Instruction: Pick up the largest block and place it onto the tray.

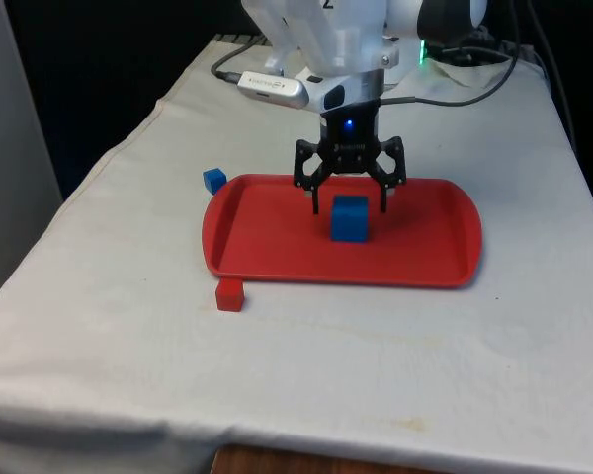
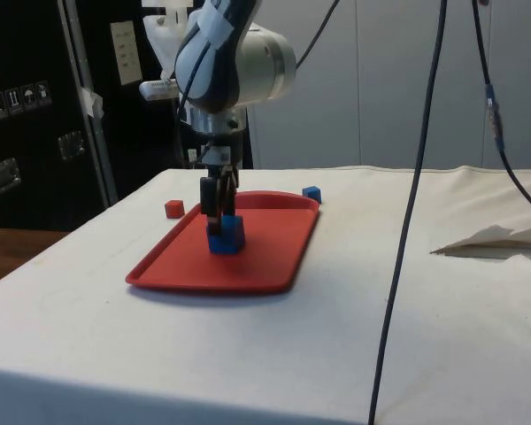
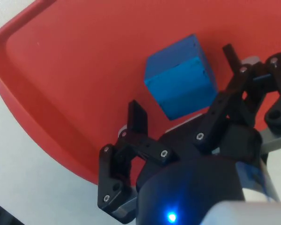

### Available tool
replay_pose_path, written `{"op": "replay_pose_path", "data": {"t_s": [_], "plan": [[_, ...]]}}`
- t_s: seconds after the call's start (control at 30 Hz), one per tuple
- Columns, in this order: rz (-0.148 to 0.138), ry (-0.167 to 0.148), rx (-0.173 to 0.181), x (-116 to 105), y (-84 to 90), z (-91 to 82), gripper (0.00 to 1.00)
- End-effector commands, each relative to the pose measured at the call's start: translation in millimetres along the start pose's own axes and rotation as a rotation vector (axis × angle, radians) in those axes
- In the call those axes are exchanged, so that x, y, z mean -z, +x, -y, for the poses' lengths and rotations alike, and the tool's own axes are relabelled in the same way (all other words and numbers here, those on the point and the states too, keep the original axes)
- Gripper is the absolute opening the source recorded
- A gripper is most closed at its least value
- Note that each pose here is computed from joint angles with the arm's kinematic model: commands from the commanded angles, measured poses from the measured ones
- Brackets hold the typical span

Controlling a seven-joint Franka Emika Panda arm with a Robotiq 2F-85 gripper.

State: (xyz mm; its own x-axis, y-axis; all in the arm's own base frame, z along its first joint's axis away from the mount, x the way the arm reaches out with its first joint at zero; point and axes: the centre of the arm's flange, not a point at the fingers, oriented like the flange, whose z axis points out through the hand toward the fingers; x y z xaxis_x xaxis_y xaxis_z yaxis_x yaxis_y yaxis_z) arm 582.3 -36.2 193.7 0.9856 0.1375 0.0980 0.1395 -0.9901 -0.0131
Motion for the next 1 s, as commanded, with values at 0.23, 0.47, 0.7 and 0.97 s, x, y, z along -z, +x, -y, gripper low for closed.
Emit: {"op": "replay_pose_path", "data": {"t_s": [0.23,0.47,0.7,0.97], "plan": [[-0.04,0.013,0.001,28.2,7.9,-2.1,1.0],[-0.058,0.02,0.004,55.7,10.8,-4.0,1.0],[-0.079,0.03,0.009,79.9,14.8,-5.8,1.0],[-0.098,0.038,0.016,106.4,18.2,-6.6,1.0]]}}
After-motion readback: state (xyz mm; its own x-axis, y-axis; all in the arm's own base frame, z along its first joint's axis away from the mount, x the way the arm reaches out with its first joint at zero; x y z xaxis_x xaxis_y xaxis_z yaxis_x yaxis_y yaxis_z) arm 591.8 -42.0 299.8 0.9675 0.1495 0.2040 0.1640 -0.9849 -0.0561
